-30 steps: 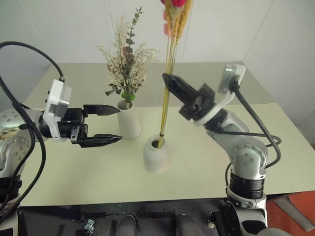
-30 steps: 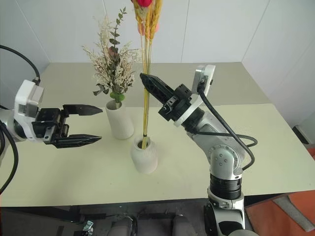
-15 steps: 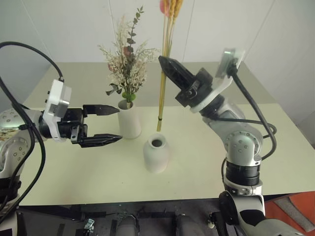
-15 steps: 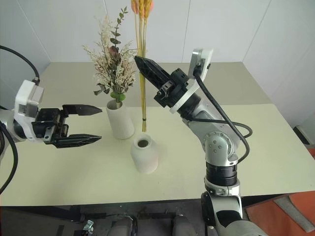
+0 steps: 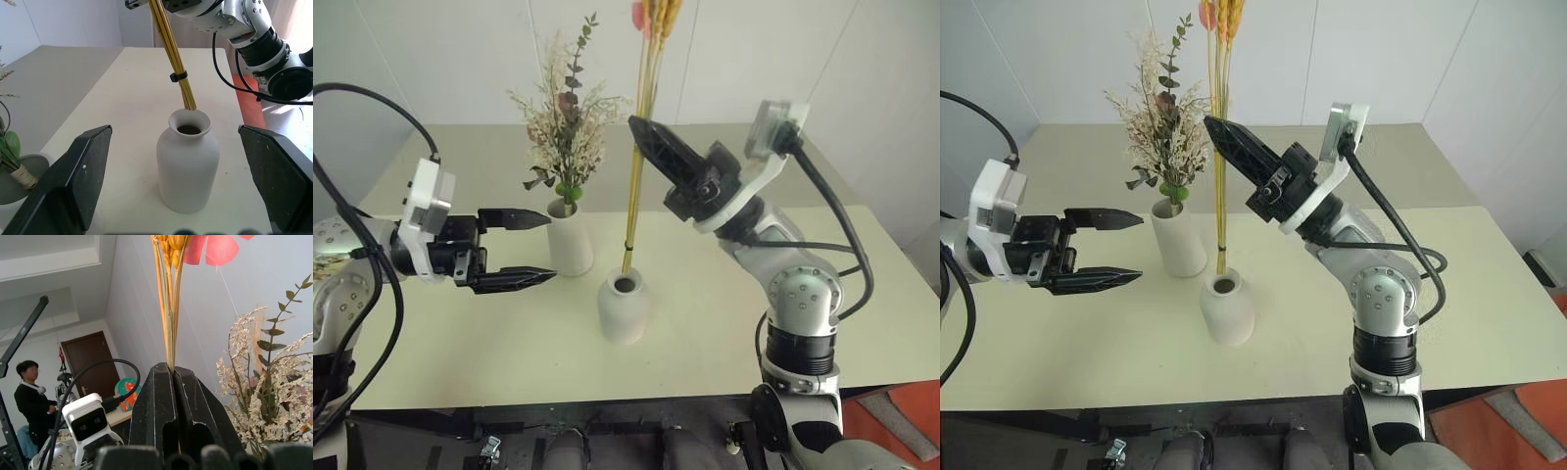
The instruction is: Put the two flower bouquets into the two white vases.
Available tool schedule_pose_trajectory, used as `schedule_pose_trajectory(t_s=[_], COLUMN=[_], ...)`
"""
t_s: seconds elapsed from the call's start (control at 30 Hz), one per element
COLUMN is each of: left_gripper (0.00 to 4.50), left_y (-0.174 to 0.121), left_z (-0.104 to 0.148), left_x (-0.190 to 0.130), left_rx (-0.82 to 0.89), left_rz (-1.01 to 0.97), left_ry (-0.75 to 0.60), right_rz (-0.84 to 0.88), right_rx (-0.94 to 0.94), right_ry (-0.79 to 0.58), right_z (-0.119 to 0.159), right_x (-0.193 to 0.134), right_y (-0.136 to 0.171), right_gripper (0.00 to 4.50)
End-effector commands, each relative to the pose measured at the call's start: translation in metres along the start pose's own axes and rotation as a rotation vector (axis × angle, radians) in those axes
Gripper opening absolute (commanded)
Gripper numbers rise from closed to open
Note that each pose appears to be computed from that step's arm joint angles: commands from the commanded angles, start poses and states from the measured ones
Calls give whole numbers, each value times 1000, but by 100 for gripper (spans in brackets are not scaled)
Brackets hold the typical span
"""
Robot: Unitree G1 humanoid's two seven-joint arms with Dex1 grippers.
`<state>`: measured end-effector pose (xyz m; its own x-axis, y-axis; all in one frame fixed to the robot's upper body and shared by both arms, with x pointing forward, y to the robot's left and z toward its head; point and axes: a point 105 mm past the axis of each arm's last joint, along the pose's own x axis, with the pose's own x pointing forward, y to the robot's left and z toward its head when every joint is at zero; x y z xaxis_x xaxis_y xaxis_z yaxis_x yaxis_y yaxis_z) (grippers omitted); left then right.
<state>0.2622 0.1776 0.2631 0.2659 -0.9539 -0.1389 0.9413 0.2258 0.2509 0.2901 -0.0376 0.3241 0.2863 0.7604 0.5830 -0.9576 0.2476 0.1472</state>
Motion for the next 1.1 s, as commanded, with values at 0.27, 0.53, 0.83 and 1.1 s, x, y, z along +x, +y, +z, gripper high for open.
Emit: schedule_pose_trajectory(t_s=[0.27, 0.53, 0.83, 1.1], left_gripper=[450, 450, 450, 450], left_y=[-1, -2, -1, 0], left_z=[11, 10, 10, 10], left_x=[-3, -3, -2, 0], left_rx=[44, 44, 44, 46], left_rz=[10, 16, 13, 5], left_ry=[-13, -13, -10, -11], right_rz=[-37, -64, -27, 13], right_rx=[4, -38, -124, -152], right_ry=[20, 61, 90, 47], right_z=[-13, -25, -38, -31], right_x=[-3, -11, -20, -17], right_y=[-11, -18, -10, -2], right_gripper=[5, 5, 5, 5])
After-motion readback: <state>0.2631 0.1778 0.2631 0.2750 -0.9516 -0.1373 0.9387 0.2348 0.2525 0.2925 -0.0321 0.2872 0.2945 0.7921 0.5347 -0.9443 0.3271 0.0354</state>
